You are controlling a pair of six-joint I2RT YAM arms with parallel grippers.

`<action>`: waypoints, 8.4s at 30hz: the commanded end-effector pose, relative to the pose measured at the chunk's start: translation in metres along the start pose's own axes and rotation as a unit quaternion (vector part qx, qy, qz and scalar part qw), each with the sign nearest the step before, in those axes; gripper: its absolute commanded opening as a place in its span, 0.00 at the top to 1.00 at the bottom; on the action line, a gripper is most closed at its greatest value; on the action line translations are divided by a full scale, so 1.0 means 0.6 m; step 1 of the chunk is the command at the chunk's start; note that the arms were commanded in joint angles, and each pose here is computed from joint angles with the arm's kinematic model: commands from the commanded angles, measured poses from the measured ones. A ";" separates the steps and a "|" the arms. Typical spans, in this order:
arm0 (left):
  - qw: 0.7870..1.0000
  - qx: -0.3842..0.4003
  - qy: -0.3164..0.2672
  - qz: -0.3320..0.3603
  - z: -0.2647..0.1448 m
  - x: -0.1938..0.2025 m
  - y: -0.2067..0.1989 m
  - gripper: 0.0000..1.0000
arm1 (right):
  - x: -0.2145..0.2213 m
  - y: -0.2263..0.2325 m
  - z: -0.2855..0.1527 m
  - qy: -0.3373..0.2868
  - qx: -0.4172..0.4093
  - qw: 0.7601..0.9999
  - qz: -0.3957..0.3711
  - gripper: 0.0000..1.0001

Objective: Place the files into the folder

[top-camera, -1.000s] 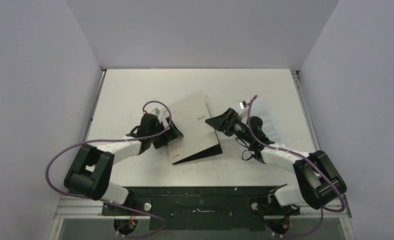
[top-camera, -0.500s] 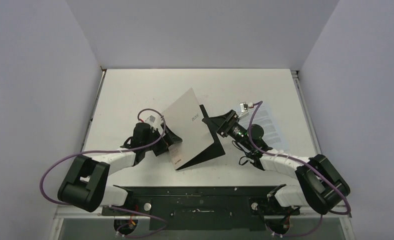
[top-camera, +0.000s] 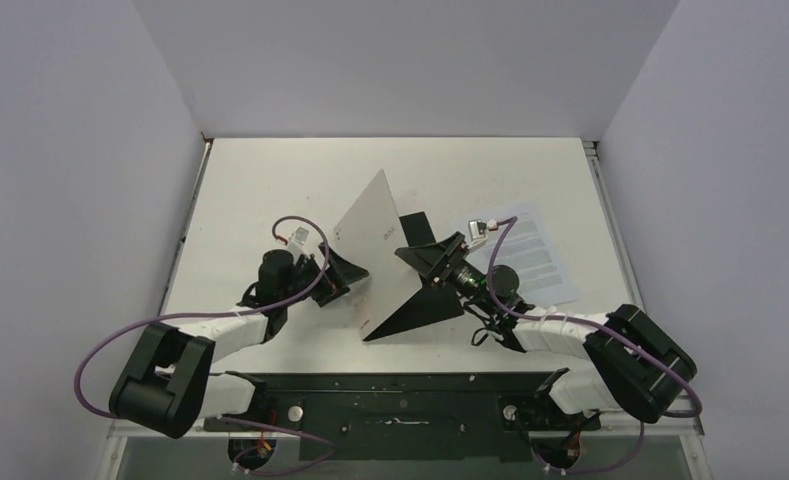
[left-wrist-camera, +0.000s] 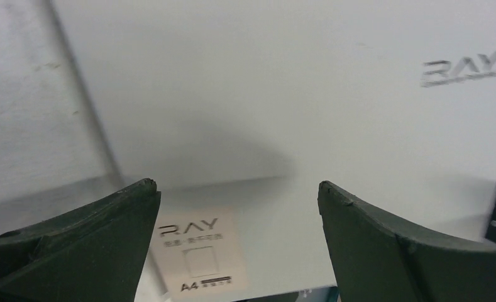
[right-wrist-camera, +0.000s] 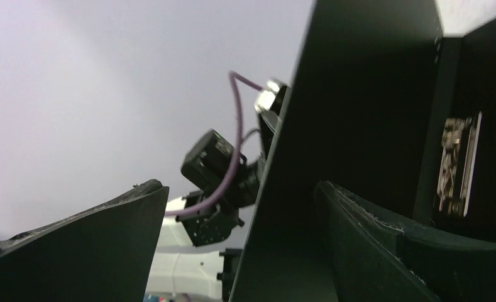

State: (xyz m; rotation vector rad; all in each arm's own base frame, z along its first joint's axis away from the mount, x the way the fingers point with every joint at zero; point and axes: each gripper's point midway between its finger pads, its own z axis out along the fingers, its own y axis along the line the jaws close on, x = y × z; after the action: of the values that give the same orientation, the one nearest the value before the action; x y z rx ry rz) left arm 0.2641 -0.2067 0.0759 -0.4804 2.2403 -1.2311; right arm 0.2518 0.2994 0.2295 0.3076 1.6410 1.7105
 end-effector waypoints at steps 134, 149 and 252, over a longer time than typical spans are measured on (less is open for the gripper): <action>0.964 -0.207 -0.013 0.169 -0.186 -0.137 -0.145 1.00 | 0.216 0.191 0.028 0.095 0.192 0.767 -0.605 0.05; 0.972 -0.181 -0.078 0.130 -0.153 -0.203 -0.118 1.00 | 0.082 0.028 -0.027 0.122 0.293 0.799 -0.511 0.10; 0.950 -0.282 0.006 0.136 -0.067 -0.039 0.023 0.30 | 0.036 -0.184 0.044 0.200 0.407 0.784 -0.425 0.12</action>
State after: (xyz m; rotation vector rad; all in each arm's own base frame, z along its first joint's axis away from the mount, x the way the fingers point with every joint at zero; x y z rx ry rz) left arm 0.2547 -0.1471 0.0941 -0.3744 2.5638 -0.4267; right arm 0.2791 0.3227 0.1119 -0.4275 2.2964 0.3112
